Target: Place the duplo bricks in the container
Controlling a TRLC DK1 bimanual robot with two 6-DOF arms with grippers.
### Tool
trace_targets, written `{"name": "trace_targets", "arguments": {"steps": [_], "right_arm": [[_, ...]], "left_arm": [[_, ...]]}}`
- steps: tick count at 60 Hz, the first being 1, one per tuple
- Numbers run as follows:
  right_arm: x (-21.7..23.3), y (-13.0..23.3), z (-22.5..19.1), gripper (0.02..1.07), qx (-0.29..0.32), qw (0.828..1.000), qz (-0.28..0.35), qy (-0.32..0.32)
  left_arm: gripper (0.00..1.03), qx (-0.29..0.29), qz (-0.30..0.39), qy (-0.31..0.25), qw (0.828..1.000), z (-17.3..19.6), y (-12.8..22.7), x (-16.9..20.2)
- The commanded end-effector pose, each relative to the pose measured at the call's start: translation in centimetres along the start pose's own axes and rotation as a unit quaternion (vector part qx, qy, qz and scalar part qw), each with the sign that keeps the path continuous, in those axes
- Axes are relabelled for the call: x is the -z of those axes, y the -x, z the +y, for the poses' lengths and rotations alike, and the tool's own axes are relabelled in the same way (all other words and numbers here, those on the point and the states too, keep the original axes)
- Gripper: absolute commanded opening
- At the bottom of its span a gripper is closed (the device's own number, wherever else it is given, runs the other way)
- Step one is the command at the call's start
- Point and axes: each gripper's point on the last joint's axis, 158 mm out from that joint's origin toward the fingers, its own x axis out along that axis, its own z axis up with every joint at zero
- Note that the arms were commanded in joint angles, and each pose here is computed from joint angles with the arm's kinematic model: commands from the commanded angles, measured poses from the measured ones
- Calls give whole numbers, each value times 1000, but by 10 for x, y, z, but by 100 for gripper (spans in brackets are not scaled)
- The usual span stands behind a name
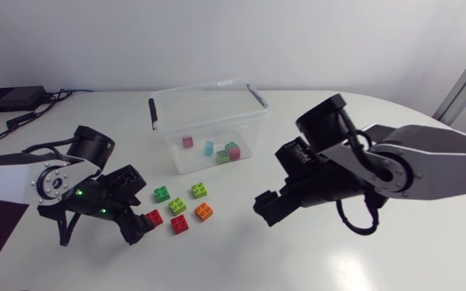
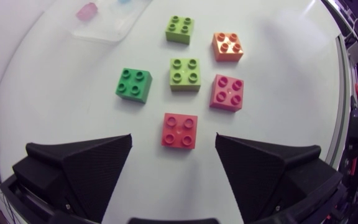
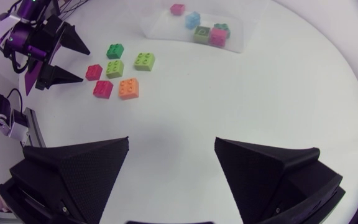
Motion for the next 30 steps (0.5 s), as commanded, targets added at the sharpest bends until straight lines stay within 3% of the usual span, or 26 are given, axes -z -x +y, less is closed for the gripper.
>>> {"name": "trace_targets", "arguments": {"steps": [1, 17, 23, 30], "right_arm": [[0, -11, 12, 102, -6, 1000, 20, 23], [-14, -37, 27, 102, -5, 997, 52, 54], [-13, -56, 34, 99, -9, 995, 74, 62], [-10, -67, 47, 99, -15, 993, 85, 77]], "left_arm": [[88, 30, 26, -29, 999, -12, -15, 11], [70, 54, 32, -44, 997, -4, -33, 7], [46, 102, 5, -45, 994, -17, -37, -3], [39, 121, 13, -56, 991, -24, -36, 2]]}}
